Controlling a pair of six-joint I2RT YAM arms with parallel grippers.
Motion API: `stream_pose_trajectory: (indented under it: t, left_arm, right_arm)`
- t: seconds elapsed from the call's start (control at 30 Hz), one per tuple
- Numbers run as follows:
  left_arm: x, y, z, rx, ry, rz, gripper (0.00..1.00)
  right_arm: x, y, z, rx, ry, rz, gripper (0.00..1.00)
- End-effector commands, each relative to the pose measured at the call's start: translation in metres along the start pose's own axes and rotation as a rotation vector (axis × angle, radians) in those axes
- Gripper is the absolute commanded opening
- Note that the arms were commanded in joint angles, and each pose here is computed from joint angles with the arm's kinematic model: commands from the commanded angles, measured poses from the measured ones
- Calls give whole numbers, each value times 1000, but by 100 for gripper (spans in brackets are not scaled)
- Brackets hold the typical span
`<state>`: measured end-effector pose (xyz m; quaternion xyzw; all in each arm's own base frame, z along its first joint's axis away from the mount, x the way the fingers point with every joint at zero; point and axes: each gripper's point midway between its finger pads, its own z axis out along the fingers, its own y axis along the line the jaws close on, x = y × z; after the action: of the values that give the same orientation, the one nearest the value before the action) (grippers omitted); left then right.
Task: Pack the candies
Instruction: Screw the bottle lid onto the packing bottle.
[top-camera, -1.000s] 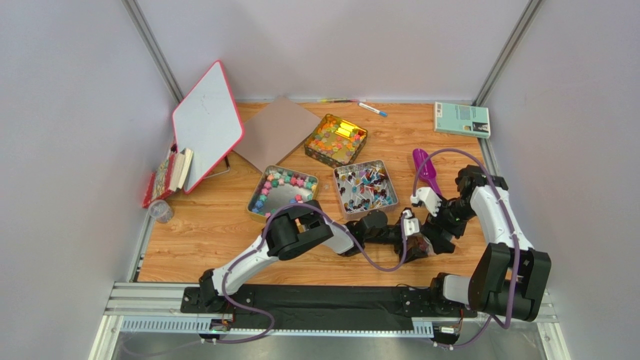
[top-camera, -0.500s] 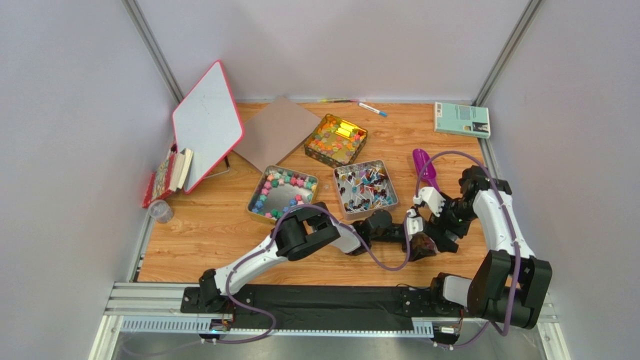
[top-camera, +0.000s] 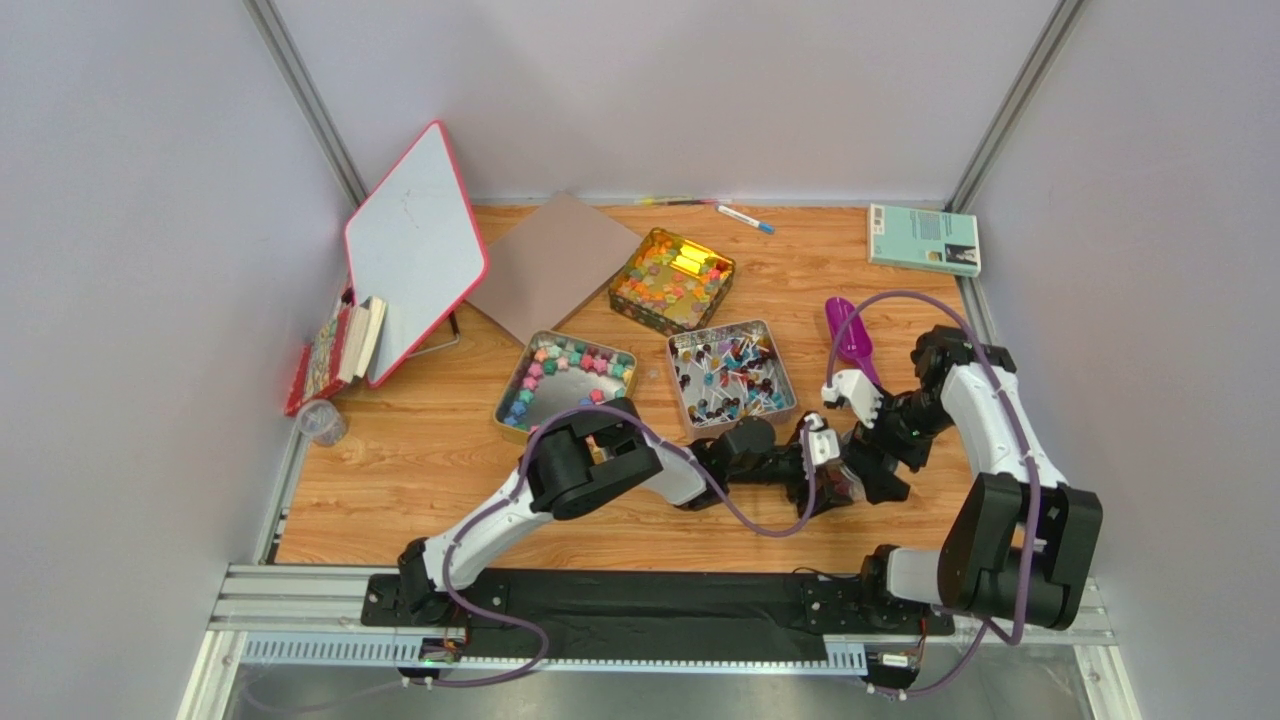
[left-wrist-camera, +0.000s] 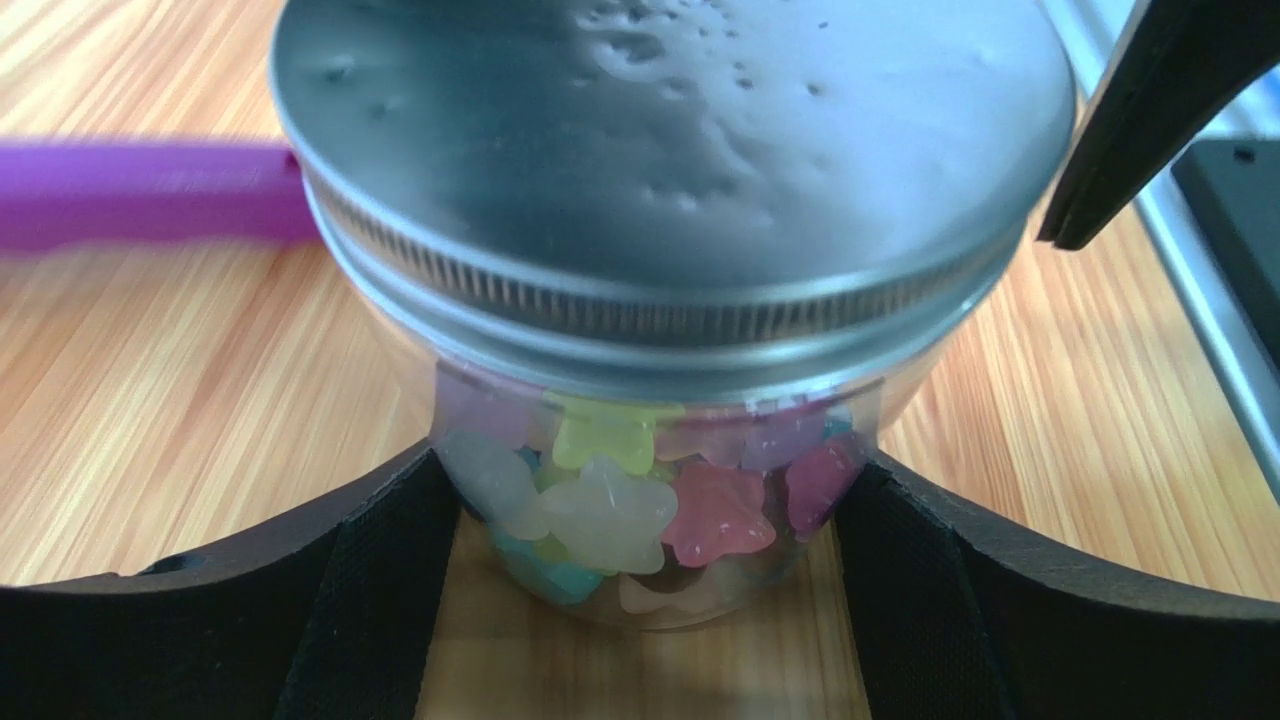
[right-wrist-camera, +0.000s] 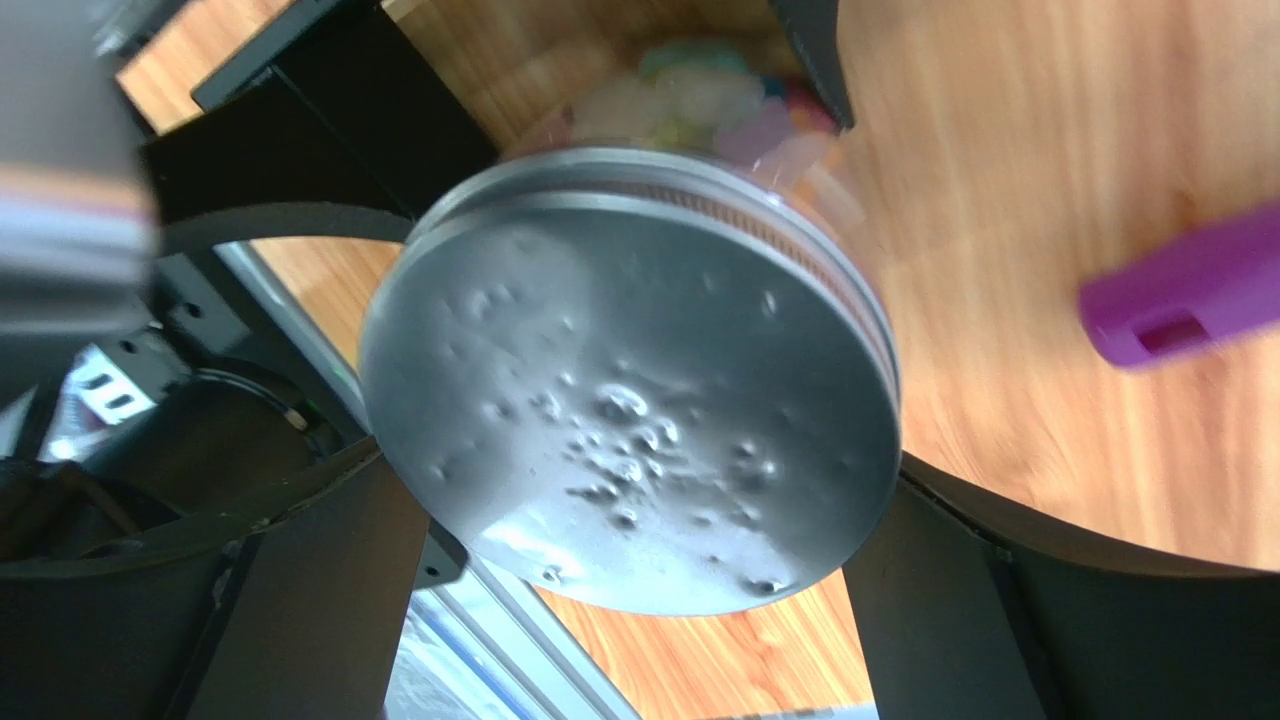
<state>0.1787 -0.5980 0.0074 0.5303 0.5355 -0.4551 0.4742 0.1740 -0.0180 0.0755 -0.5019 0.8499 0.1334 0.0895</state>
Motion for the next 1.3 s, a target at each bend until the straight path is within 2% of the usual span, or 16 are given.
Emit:
stream_pose_trajectory:
  t: [0.0,0.2,0.3,0.4,0.43,0.53,0.6,0.63,0.77,0.87,0.9,0.93,0.97,1.17,1.23,1.27]
  left_arm:
    - [199,-58,-126,62,732,-85,81]
    - [196,-78,-167,105,782,-123,80]
    - [202,-87,-181,131,805,-135,67]
    - [209,-90,-190,135,833,-140,65]
    - [210,-90,-191,139,840,-139,60]
    - [214,-88,-193,135,861,-132,56]
    - [216,-92,-196,162,881,-136,37]
    - [216,-95,-197,176,888,-142,0]
    - [224,-92,-197,168,917,-138,0]
    - [228,-90,-196,161,949,-148,25]
    - [233,-90,-198,154,972,-155,53]
    - [233,-86,-196,133,980,-156,73]
    - [235,-86,-198,131,993,-155,99]
    - [233,-89,-196,140,984,-185,100]
    - [241,-81,-190,97,1018,-196,100]
    - [252,-84,-203,89,1090,-218,99]
  right_arm:
    - [-30,-5,14,-18,-94,26,100]
    - [-65,0,28,-58,-120,-45,100]
    - [-80,-8,26,-32,-134,-70,100]
    - [-83,-26,12,28,-144,-102,100]
    - [-86,-27,7,37,-152,-125,100]
    - [-77,-30,-8,57,-164,-178,100]
    - [-70,-23,-14,39,-159,-205,100]
    - [-68,-23,-16,36,-158,-256,100]
    - [-62,-13,-18,-6,-147,-287,100]
    - [-59,1,-12,-59,-157,-269,100]
    - [-56,5,-10,-73,-153,-265,100]
    - [-52,9,-6,-81,-143,-256,100]
    - [-48,12,-3,-84,-134,-250,100]
    - [-25,16,6,-9,-68,-284,100]
    - [-24,17,4,17,-71,-297,100]
    - [-26,17,-1,46,-79,-299,100]
